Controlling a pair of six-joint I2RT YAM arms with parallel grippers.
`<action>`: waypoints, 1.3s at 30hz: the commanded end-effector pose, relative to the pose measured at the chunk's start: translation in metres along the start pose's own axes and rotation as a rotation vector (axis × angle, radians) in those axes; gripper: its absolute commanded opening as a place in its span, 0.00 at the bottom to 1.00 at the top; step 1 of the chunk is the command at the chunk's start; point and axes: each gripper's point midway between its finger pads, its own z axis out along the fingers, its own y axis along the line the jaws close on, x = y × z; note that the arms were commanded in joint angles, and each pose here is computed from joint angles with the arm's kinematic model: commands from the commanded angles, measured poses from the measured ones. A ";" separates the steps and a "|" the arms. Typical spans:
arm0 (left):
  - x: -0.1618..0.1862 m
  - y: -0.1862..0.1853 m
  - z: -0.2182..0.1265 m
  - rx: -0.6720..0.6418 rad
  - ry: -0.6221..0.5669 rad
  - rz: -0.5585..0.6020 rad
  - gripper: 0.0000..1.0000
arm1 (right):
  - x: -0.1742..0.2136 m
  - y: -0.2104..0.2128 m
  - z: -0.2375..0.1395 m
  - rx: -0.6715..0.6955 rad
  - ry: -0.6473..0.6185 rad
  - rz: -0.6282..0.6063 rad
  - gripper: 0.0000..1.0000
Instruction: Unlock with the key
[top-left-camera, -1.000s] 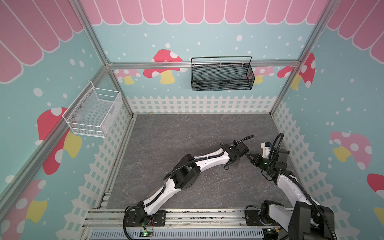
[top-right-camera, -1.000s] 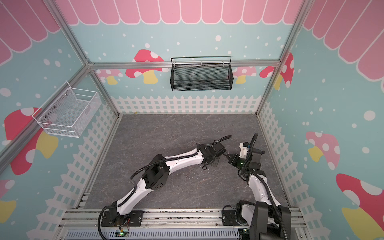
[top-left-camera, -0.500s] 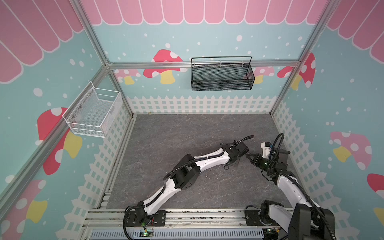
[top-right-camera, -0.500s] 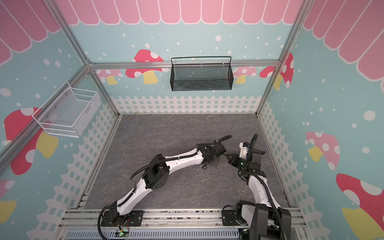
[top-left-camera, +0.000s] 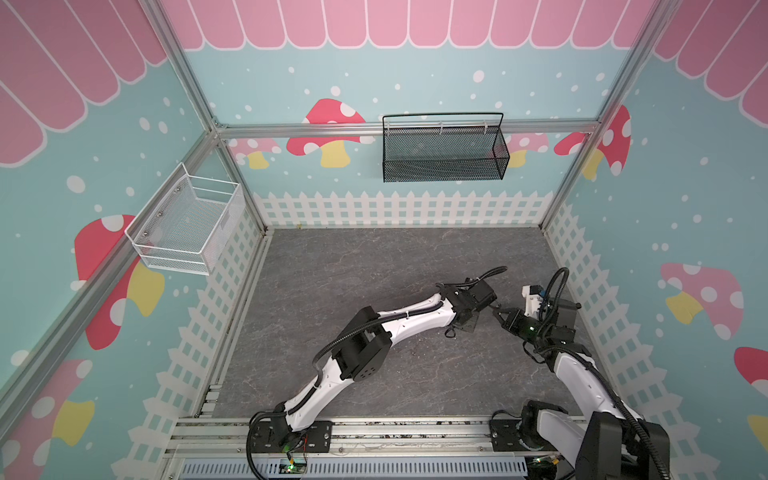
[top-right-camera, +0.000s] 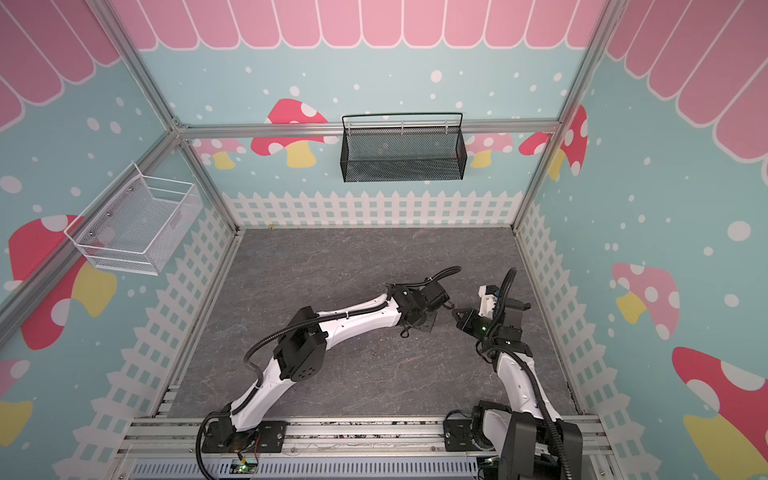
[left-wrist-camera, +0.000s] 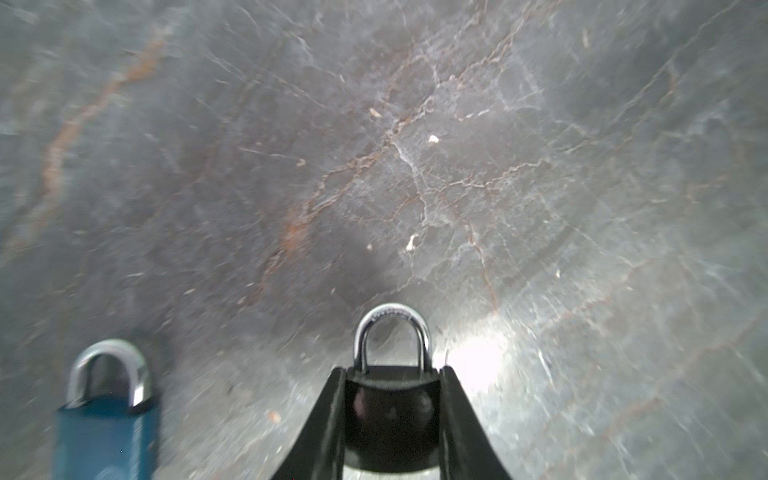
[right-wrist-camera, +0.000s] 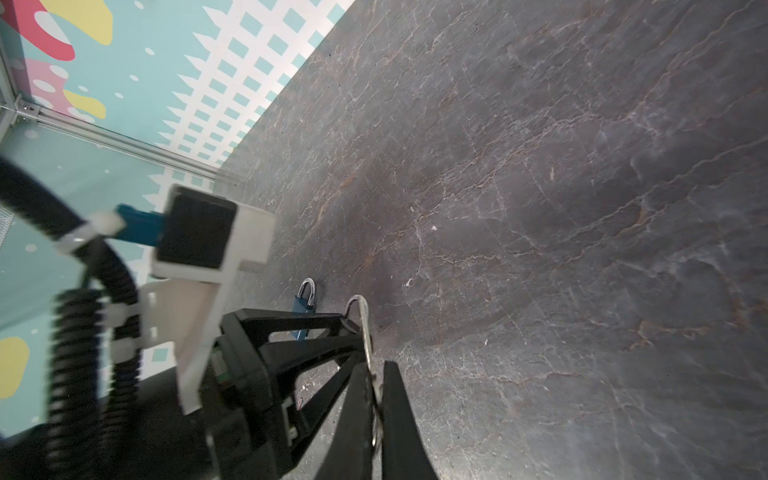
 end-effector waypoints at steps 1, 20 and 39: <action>-0.006 0.009 -0.023 -0.017 -0.031 -0.038 0.00 | 0.004 0.004 0.001 -0.009 0.034 -0.009 0.00; 0.013 0.060 -0.087 -0.011 -0.095 -0.390 0.00 | 0.072 0.052 0.030 -0.064 0.264 -0.094 0.00; 0.016 0.089 -0.116 -0.076 -0.199 -0.523 0.00 | 0.147 0.127 0.036 -0.340 0.282 -0.056 0.00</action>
